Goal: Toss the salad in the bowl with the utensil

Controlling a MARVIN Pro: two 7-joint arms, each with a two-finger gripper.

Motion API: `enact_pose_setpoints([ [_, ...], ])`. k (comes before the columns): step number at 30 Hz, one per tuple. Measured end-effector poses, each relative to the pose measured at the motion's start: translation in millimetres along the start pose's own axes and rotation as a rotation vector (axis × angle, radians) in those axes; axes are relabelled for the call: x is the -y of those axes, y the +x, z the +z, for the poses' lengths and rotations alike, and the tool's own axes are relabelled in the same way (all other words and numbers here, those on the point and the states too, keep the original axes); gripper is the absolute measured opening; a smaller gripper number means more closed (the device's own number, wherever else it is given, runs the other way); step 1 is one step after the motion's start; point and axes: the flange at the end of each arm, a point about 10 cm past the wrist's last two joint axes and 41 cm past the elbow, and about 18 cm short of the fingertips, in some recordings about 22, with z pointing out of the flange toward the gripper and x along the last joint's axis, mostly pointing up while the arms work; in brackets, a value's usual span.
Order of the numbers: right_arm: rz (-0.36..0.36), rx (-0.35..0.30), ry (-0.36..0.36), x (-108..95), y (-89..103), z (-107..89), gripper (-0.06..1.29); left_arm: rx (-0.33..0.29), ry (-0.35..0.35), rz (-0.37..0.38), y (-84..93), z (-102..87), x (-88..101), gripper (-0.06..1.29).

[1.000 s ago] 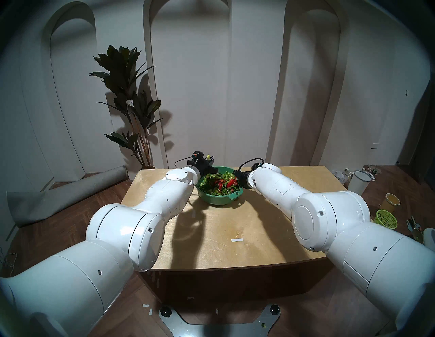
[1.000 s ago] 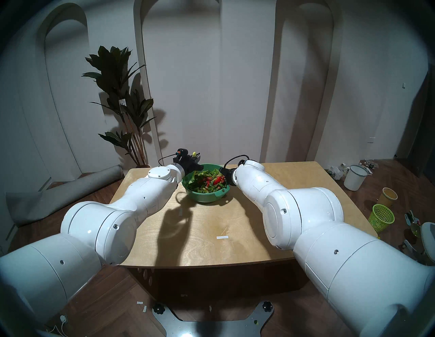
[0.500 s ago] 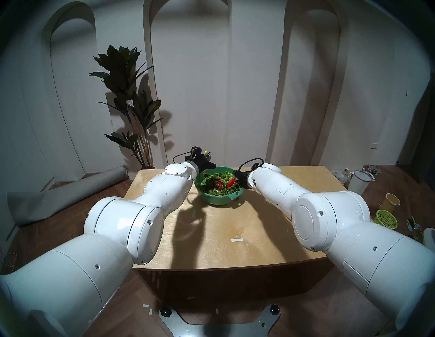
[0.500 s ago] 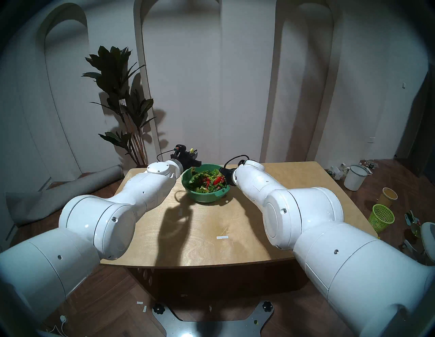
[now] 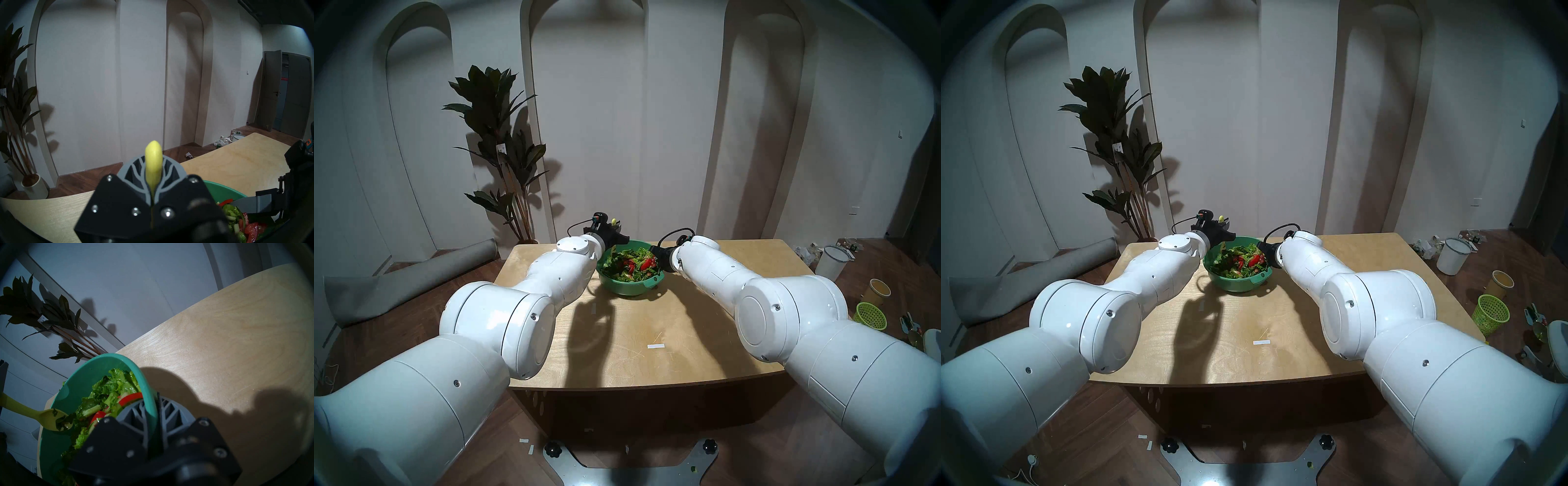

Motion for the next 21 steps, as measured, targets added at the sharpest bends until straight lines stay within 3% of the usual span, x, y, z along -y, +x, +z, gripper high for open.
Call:
enact_pose_setpoints([
  [13,0.0,0.001,-0.001,-0.1,-0.1,0.0,0.1,0.01,-0.002,-0.024,-5.8,-1.7,0.3,-0.02],
  [21,0.0,0.001,-0.001,-0.1,-0.1,0.0,0.1,0.039,0.021,-0.054,-25.4,-11.9,14.1,-0.02],
])
